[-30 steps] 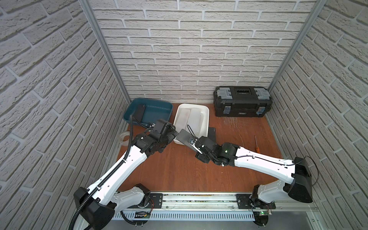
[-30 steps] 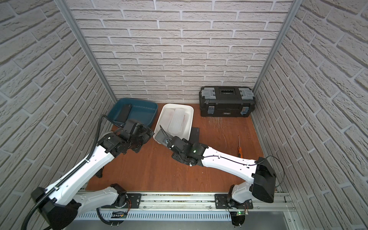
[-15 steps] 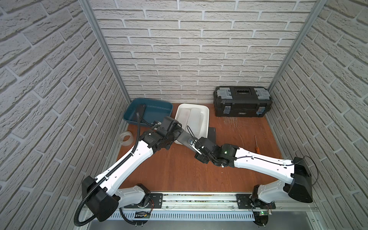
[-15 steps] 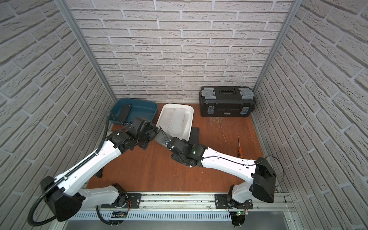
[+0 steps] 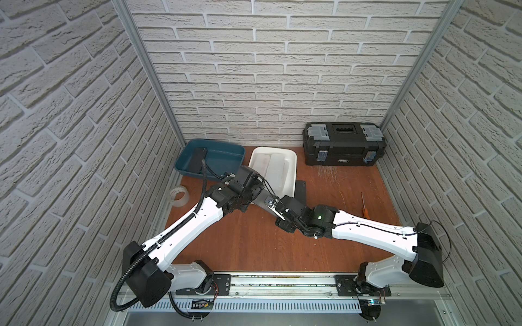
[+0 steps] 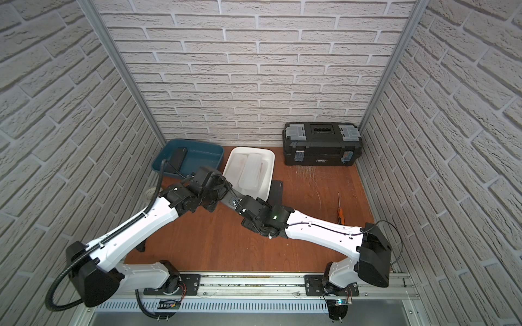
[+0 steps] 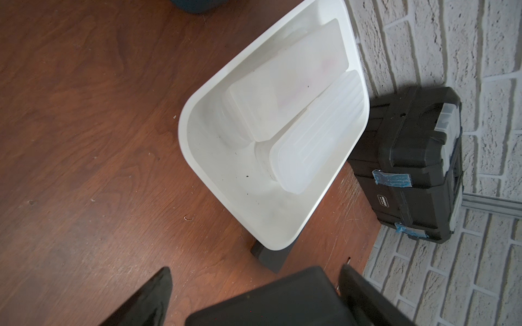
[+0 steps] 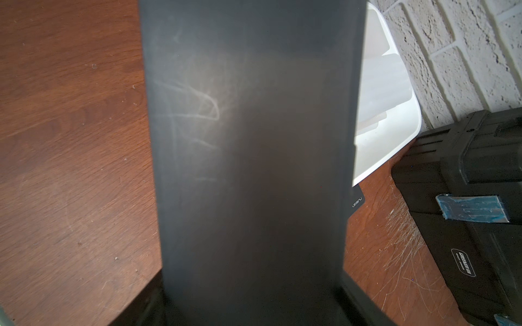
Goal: Place the pencil cases by color into the storage box
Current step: Pick up the pencil case from the center of the board, then place the pencil case at the storage box, then adjust the pencil case at the center of the board.
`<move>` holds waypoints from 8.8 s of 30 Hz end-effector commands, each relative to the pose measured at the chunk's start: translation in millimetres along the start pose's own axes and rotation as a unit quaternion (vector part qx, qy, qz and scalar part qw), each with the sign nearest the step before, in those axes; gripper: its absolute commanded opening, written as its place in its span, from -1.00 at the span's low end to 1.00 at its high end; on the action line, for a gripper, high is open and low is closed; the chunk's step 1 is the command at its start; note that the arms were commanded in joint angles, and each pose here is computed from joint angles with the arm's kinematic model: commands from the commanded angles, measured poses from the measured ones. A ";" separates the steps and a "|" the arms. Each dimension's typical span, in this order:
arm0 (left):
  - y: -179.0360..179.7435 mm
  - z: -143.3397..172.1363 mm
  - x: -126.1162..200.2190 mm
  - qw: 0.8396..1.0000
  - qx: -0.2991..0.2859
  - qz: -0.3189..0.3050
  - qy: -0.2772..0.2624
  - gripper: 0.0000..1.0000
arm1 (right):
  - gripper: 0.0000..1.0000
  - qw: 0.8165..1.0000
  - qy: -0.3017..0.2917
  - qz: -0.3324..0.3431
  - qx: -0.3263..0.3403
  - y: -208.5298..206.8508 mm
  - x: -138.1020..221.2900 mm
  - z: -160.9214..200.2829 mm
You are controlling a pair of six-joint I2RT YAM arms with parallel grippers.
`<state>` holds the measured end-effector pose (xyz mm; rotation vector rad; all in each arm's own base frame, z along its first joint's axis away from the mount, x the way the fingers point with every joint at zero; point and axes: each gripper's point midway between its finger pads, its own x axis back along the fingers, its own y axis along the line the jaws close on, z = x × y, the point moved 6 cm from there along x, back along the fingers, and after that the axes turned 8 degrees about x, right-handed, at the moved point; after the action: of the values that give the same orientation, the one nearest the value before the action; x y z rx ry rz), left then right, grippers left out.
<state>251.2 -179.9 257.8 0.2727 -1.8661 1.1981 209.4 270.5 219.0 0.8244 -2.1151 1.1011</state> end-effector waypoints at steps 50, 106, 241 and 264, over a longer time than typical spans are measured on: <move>-0.8 10.1 -24.1 0.999 -0.024 0.006 -0.025 0.08 | 0.39 0.999 -0.040 0.006 -0.034 -6.0 6.4 -30.8; 13.1 -99.5 6.9 0.997 0.051 0.037 -0.037 -0.14 | 0.71 0.988 -0.076 0.069 -0.117 -33.4 44.4 -12.6; -110.5 -162.9 45.7 0.875 -0.374 0.148 -0.269 0.97 | 0.85 0.834 0.026 -0.032 -0.550 -102.7 -53.2 109.3; 14.3 -32.4 52.5 0.873 -0.439 0.156 -0.146 0.96 | 0.99 0.808 0.070 -0.024 -0.584 -65.4 -101.5 143.6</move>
<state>234.2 -135.3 293.6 -0.4170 -2.5614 0.3789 281.1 138.7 104.6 0.1798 -2.0471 -0.3019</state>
